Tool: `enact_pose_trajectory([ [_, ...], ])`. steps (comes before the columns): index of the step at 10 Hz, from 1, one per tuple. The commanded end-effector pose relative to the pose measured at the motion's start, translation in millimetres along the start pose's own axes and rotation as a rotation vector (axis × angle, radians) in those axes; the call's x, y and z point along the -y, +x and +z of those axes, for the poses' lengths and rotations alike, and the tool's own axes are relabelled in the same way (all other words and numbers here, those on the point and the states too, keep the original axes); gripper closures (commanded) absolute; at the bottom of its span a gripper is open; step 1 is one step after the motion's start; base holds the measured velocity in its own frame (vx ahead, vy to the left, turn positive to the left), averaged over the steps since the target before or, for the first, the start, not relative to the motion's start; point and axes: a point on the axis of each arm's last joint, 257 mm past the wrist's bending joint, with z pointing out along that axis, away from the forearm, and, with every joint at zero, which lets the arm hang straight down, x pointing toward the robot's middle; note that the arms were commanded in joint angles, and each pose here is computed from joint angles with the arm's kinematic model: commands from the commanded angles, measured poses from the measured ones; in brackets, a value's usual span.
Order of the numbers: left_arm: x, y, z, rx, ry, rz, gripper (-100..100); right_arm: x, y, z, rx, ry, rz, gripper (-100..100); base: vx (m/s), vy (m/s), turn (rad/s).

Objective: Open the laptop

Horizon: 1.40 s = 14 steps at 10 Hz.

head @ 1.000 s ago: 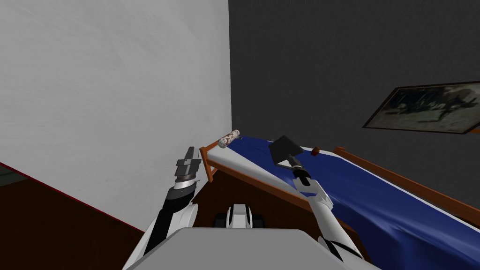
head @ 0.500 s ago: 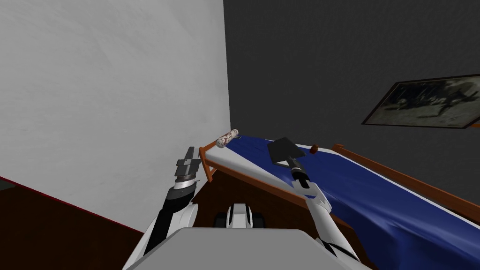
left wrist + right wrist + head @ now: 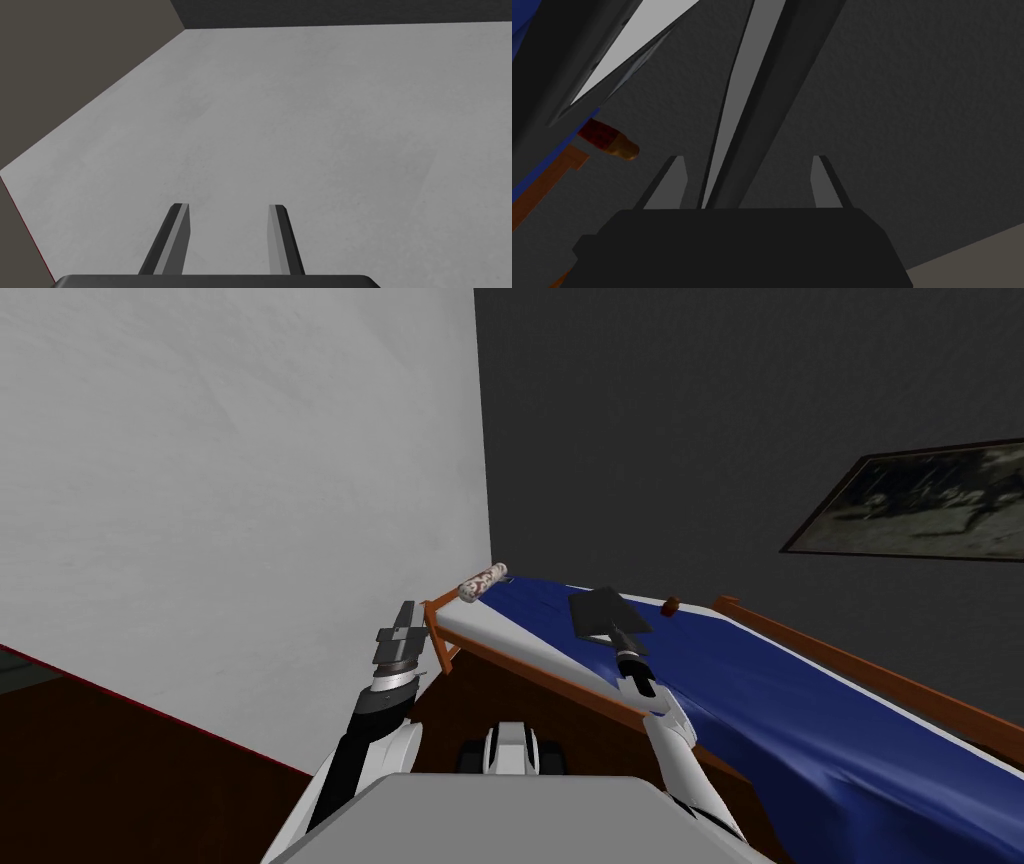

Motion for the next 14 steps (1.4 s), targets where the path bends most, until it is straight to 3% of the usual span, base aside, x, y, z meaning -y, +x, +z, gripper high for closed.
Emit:
enact_pose_trajectory([
  [1, 0.0, 0.0, 0.0, 0.000, 0.000, 0.000, 0, -9, -10.9, 15.9, 0.002, 0.009, -0.006, -100, -0.058, 0.030, 0.013],
  [7, 0.0, 0.0, 0.0, 0.000, 0.000, 0.000, 0, -29, -37.3, 44.4, 0.015, 0.020, -0.010, -100, -0.055, 0.011, 0.016],
  [8, 0.0, 0.0, 0.0, 0.000, 0.000, 0.000, 0, -25, -33.2, 40.2, 0.012, 0.020, -0.010, -100, -0.022, 0.001, 0.004],
  [9, 0.0, 0.0, 0.0, 0.000, 0.000, 0.000, 0, -24, -33.2, 40.5, 0.011, 0.023, -0.009, 0, -0.005, 0.001, -0.001],
  [14, 0.0, 0.0, 0.0, 0.000, 0.000, 0.000, 0, -21, -30.0, 39.1, 0.005, 0.031, -0.008, 0, 0.000, 0.000, 0.000],
])
